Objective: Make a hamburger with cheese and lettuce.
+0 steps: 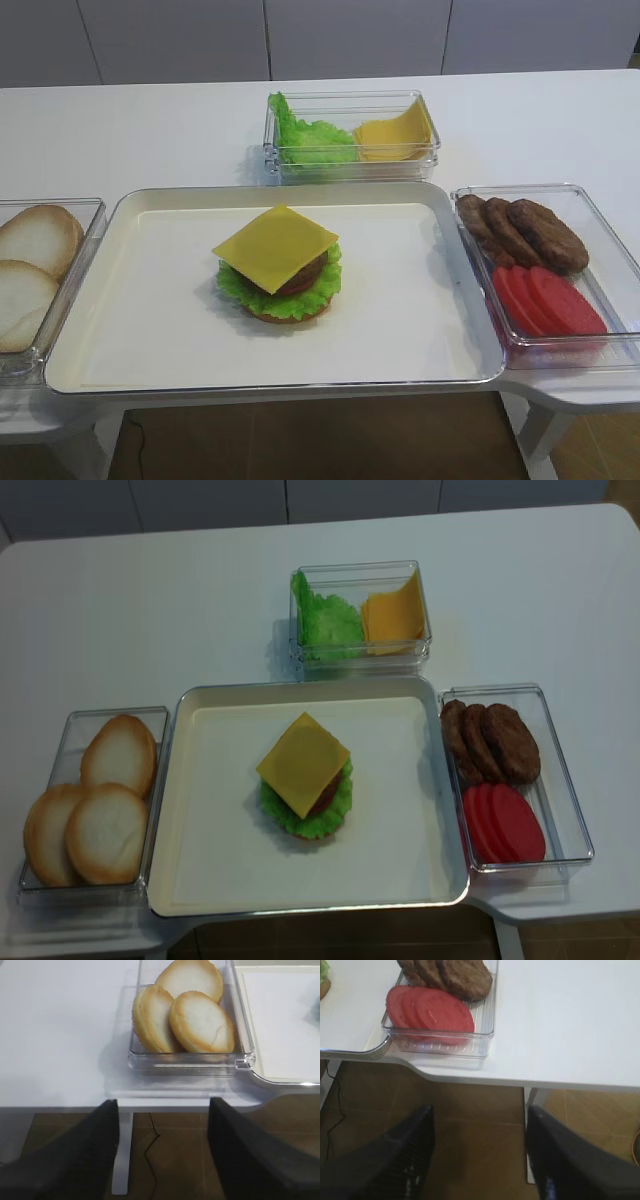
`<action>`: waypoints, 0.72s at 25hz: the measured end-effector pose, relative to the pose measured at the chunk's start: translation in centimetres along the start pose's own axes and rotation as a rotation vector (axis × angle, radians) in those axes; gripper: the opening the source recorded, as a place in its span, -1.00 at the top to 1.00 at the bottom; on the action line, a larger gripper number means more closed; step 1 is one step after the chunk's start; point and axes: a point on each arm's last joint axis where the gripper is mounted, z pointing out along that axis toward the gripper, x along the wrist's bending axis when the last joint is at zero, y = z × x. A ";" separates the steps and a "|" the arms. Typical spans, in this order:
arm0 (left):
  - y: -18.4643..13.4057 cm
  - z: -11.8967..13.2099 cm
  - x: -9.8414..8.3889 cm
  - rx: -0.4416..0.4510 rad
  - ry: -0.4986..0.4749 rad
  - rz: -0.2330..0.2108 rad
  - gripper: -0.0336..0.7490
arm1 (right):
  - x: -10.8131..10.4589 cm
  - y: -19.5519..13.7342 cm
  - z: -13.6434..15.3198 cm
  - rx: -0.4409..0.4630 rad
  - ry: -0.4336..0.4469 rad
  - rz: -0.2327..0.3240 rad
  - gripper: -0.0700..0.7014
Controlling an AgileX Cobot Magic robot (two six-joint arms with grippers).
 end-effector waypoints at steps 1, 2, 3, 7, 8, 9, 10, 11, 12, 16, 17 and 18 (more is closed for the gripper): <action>0.0 0.0 0.0 0.000 0.000 0.000 -0.15 | 0.0 0.2 0.1 -0.021 -0.002 0.000 -0.35; 0.0 0.0 0.0 0.000 0.000 0.000 -0.15 | -0.1 0.3 0.3 -0.040 -0.004 -0.001 -0.35; 0.0 0.0 0.0 0.000 0.000 0.000 -0.15 | -0.1 0.4 0.4 -0.055 -0.009 -0.002 -0.35; 0.0 0.0 0.0 0.000 0.000 0.000 -0.15 | -0.2 0.3 1.0 -0.060 -0.013 -0.003 -0.35; 0.0 0.0 0.0 0.000 0.000 0.000 -0.15 | -0.2 0.3 1.1 -0.063 -0.013 -0.003 -0.35; 0.0 0.0 0.0 0.000 0.000 0.000 -0.15 | -0.2 0.3 1.1 -0.063 -0.013 -0.003 -0.35; 0.0 0.0 0.0 0.000 0.000 0.000 -0.15 | -0.2 0.3 1.1 -0.063 -0.013 -0.003 -0.35; 0.0 0.0 0.0 0.000 0.000 0.000 -0.15 | -0.2 0.3 1.1 -0.063 -0.013 -0.003 -0.35; 0.0 0.0 0.0 0.000 0.000 0.000 -0.15 | -0.2 0.3 1.1 -0.062 -0.013 -0.003 -0.35; 0.0 0.0 0.0 0.000 0.000 0.000 -0.15 | -0.2 0.3 1.1 -0.062 -0.013 -0.003 -0.32; 0.0 0.0 0.0 0.000 0.000 0.000 -0.15 | -0.2 0.3 1.1 -0.062 -0.014 -0.002 -0.30; 0.0 0.0 0.0 0.000 0.000 0.000 -0.15 | -0.2 0.3 1.1 -0.062 -0.020 0.002 -0.29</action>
